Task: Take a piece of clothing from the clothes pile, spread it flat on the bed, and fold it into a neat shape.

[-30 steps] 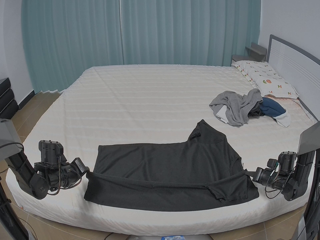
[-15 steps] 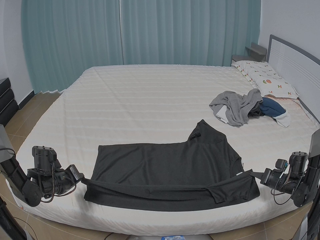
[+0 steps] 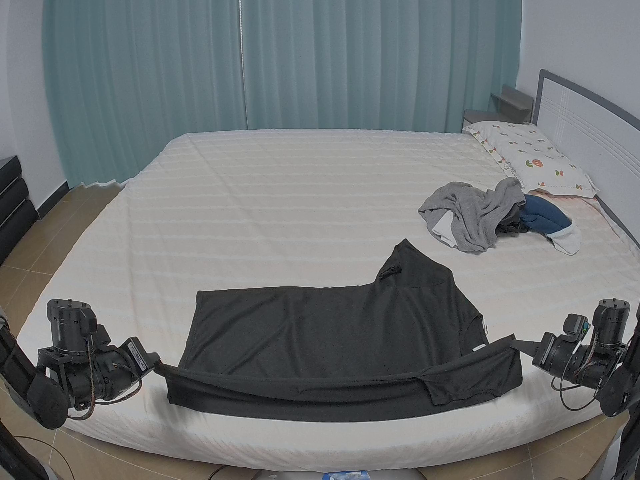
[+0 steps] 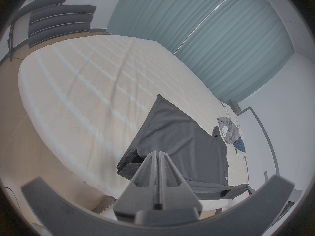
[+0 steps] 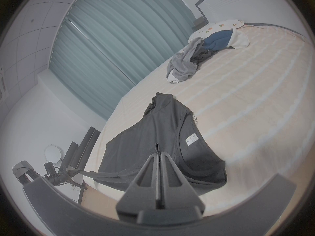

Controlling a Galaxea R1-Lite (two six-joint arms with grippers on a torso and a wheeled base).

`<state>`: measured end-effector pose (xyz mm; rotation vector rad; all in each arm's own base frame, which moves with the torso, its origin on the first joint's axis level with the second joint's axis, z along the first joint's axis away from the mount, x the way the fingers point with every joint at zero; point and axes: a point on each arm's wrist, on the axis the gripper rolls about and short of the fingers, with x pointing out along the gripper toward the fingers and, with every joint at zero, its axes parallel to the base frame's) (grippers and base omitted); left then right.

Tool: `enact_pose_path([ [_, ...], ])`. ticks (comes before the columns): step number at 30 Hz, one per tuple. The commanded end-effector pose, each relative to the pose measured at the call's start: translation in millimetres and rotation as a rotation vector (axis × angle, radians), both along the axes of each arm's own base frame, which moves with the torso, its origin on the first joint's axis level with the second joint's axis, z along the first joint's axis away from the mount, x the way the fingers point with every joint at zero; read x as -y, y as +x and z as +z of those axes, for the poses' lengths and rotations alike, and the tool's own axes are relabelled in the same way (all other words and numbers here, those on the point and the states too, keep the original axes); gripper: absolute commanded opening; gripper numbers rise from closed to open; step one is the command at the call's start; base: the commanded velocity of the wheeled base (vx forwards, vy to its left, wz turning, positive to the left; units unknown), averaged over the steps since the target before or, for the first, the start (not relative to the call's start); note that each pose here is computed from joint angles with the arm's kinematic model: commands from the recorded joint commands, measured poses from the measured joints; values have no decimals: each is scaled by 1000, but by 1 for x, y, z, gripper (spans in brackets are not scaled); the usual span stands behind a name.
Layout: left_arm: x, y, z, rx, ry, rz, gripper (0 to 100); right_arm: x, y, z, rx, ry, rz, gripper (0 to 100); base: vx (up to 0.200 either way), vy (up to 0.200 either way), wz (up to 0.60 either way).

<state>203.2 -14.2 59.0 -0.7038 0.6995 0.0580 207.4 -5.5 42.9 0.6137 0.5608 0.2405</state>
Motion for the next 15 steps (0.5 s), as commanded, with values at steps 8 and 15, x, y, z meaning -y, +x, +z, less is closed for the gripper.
enact_pose_path([
  [8, -1, -20, -8, -48, 41, -37, 0, -2, -27, 18, -36, -18, 2, 0, 0, 0, 0],
  [15, -2, -32, -12, -76, 72, -66, 0, 0, -38, 22, -67, -33, -6, 0, 0, 0, 0],
])
